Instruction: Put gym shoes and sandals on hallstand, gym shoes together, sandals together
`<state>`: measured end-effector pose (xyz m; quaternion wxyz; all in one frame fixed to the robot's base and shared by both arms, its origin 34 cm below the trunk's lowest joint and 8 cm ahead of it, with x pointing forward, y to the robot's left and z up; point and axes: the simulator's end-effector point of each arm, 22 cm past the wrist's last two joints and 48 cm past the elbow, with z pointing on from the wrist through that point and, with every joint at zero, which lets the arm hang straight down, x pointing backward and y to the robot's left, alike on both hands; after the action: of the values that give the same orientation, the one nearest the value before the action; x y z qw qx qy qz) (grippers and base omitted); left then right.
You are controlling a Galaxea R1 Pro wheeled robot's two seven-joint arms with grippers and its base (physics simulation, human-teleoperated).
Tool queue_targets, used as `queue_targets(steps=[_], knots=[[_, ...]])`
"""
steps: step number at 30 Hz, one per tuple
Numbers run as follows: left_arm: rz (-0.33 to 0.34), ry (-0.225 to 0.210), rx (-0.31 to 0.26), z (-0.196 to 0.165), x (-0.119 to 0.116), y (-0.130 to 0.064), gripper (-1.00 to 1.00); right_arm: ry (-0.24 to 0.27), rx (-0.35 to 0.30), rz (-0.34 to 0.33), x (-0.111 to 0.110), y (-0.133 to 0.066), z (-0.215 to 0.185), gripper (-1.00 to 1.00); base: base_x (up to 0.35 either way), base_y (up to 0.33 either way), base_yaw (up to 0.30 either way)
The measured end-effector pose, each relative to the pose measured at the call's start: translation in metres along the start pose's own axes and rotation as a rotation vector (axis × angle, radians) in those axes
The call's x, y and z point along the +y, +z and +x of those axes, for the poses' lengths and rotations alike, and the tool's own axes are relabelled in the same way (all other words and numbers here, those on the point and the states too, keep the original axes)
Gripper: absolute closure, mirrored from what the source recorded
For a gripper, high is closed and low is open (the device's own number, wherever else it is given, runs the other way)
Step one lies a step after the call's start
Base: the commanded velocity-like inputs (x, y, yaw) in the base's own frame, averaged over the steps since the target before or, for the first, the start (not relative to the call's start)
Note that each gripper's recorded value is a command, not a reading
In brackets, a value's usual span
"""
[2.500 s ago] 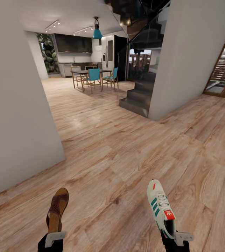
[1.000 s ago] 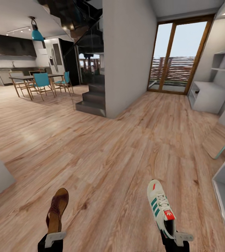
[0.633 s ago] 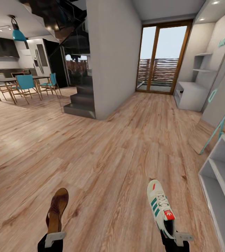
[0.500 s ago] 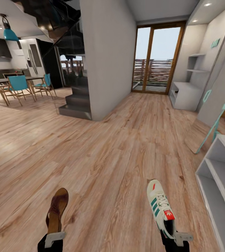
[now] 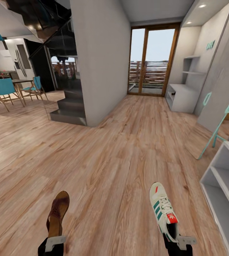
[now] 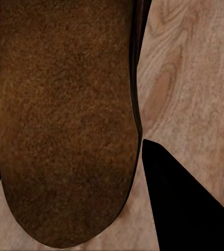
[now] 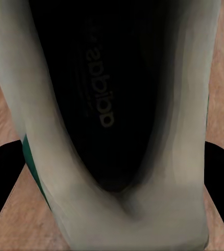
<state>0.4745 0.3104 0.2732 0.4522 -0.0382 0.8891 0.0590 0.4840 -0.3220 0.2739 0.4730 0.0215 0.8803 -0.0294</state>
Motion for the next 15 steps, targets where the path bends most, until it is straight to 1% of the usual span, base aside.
queue_targets(steps=[15], knots=[[0.0, 0.002, 0.001, 0.0006, 0.0, -0.0001, 1.0, -0.001, 0.001, -0.001, 0.0004, 0.0, 0.0001, 1.0, 0.335, 0.002, 0.0]])
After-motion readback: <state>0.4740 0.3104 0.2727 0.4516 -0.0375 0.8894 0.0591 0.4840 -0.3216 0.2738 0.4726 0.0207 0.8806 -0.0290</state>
